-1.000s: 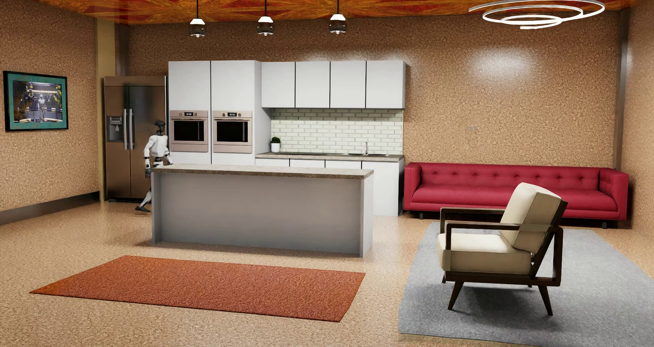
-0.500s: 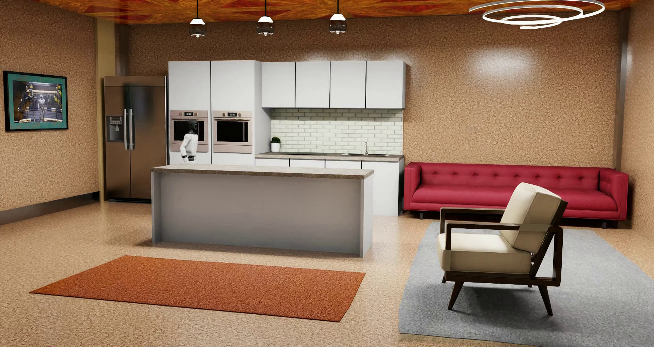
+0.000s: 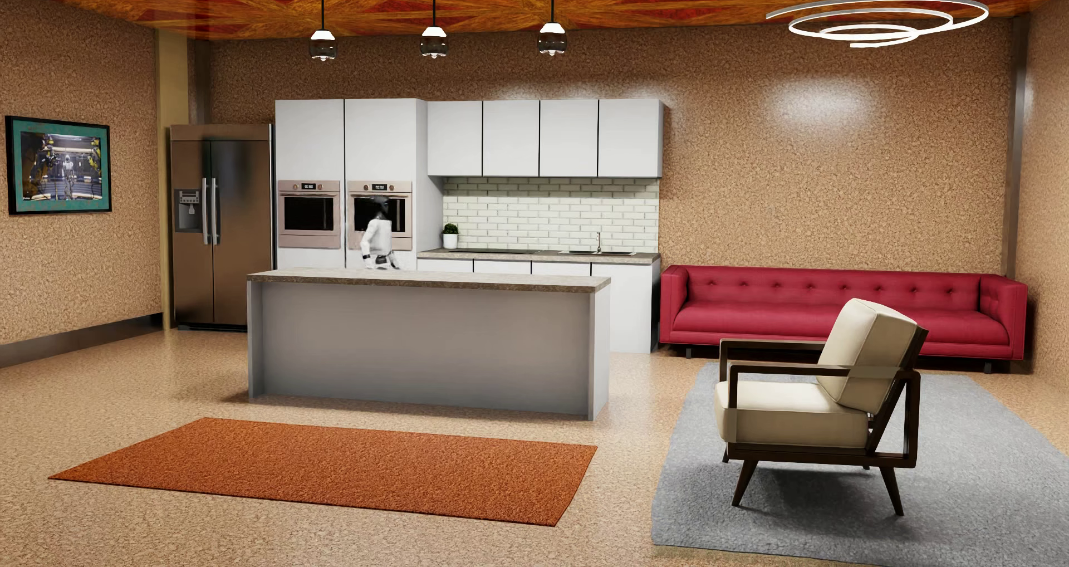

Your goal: Go around the counter

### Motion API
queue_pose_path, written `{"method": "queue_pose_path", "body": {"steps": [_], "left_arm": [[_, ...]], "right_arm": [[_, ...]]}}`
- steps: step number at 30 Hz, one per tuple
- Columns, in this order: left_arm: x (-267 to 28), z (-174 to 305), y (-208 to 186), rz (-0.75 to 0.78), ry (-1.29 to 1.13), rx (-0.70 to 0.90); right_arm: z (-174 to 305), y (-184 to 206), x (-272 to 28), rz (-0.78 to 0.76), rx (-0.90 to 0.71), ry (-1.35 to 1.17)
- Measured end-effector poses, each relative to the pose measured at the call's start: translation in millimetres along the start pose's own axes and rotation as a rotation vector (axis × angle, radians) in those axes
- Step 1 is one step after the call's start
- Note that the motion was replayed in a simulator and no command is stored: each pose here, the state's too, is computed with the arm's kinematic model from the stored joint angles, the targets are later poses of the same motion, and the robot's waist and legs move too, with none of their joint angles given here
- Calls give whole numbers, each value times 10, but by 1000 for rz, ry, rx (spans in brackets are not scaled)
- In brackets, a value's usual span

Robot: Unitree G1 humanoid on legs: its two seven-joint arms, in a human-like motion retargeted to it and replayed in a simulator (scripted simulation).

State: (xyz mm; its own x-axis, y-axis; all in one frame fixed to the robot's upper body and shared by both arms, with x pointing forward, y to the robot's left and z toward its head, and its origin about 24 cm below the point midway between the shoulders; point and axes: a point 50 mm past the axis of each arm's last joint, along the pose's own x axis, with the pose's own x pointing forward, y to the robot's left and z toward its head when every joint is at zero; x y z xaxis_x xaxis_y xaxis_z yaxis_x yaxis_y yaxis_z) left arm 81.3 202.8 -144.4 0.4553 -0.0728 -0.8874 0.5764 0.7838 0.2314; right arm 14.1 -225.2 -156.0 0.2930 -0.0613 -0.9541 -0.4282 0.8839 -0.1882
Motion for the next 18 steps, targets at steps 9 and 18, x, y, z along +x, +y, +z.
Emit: {"method": "queue_pose_path", "body": {"steps": [9,18], "left_arm": [[22,-44,65,57,29,-113],[-234,-650,-573,-120,239,-75]], "right_arm": [[-389,145,-64,30,21,156],[705,-359,10,-103,37,-254]]}}
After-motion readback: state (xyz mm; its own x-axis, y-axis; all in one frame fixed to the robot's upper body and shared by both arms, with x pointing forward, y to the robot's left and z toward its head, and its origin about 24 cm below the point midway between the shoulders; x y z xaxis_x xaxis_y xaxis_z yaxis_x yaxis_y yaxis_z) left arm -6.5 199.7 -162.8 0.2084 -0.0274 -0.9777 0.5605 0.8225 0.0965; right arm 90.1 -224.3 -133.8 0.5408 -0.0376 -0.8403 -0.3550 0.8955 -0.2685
